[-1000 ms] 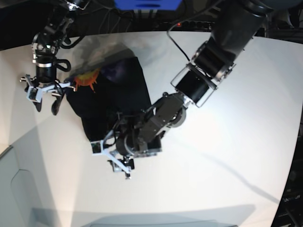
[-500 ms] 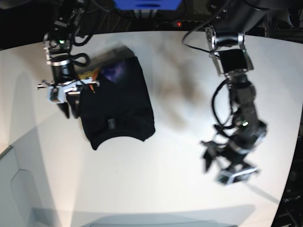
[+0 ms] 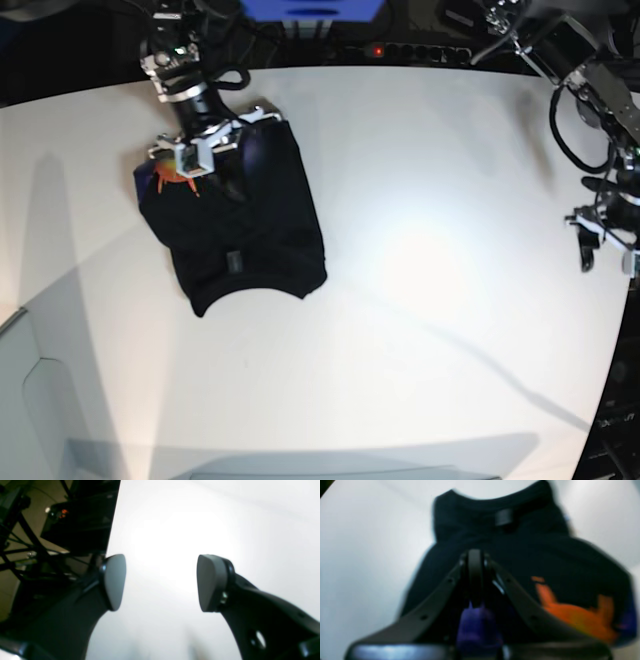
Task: Fold the T-shirt properly
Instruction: 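Pinch the stack's printed end with the right gripper and tuck it square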
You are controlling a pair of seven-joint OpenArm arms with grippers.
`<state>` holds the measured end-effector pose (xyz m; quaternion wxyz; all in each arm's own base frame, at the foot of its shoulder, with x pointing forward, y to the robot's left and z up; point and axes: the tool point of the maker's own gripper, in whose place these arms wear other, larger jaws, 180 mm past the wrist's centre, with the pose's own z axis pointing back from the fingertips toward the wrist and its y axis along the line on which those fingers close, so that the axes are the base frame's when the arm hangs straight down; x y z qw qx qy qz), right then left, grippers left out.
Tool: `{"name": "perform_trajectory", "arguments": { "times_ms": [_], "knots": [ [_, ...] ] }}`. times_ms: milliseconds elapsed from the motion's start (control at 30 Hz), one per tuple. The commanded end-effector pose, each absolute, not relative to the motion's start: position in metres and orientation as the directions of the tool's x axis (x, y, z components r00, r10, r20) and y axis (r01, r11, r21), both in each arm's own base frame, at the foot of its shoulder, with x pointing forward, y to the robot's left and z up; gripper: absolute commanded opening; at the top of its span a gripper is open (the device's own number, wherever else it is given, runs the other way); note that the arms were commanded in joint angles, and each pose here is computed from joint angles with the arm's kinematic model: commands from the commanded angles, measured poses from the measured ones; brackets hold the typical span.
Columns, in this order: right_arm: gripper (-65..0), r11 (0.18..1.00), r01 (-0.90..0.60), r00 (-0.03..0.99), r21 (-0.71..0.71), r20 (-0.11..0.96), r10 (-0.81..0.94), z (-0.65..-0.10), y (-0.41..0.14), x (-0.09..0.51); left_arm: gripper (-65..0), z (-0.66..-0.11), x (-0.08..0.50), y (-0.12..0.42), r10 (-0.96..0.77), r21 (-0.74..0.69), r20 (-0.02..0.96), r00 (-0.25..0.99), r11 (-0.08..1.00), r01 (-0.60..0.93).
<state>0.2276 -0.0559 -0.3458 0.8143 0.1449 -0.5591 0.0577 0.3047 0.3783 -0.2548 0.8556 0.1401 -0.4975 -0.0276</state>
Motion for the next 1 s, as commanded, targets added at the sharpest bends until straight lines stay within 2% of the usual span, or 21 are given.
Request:
{"name": "perform_trajectory", "arguments": {
  "times_ms": [0, 167, 367, 500, 800, 867, 967],
  "knots": [
    [-65.0, 0.950, -0.254, 0.364, 0.184, 0.928, -0.083, -0.347, -0.055, 0.226, -22.6, -0.237, 0.308, 0.383, -0.206, 0.283, 0.864, 0.459, 0.953, -0.106],
    [-65.0, 0.946, -0.242, 0.415, 0.215, 0.905, -0.100, -0.368, -0.053, 0.212, -22.6, -0.242, 0.298, 0.390, -0.198, 0.287, 0.855, 0.479, 0.950, -0.119],
    [-65.0, 0.941, -0.225, 0.378, 0.251, 0.913, -0.153, -0.371, -0.051, 0.193, -22.6, -0.243, 0.298, 0.389, -0.198, 0.287, 0.855, 0.479, 0.951, -0.119],
    [-65.0, 0.935, -0.201, 0.437, 0.292, 0.881, -0.181, -0.401, -0.047, 0.178, -22.6, -0.243, 0.298, 0.389, -0.196, 0.285, 0.855, 0.479, 0.951, -0.119],
    [-65.0, 0.922, -0.175, 0.462, 0.345, 0.856, -0.232, -0.432, -0.040, 0.168, -22.6, -0.244, 0.297, 0.389, -0.195, 0.284, 0.854, 0.482, 0.951, -0.119],
    [-65.0, 0.926, -0.176, 0.438, 0.334, 0.869, -0.230, -0.423, -0.044, 0.171, -22.6, -0.247, 0.294, 0.389, -0.197, 0.287, 0.848, 0.492, 0.951, -0.115],
    [-65.0, 0.933, -0.187, 0.325, 0.308, 0.916, -0.238, -0.388, -0.052, 0.178, -22.6, -0.250, 0.292, 0.389, -0.200, 0.290, 0.844, 0.497, 0.950, -0.111]
  ]
}}
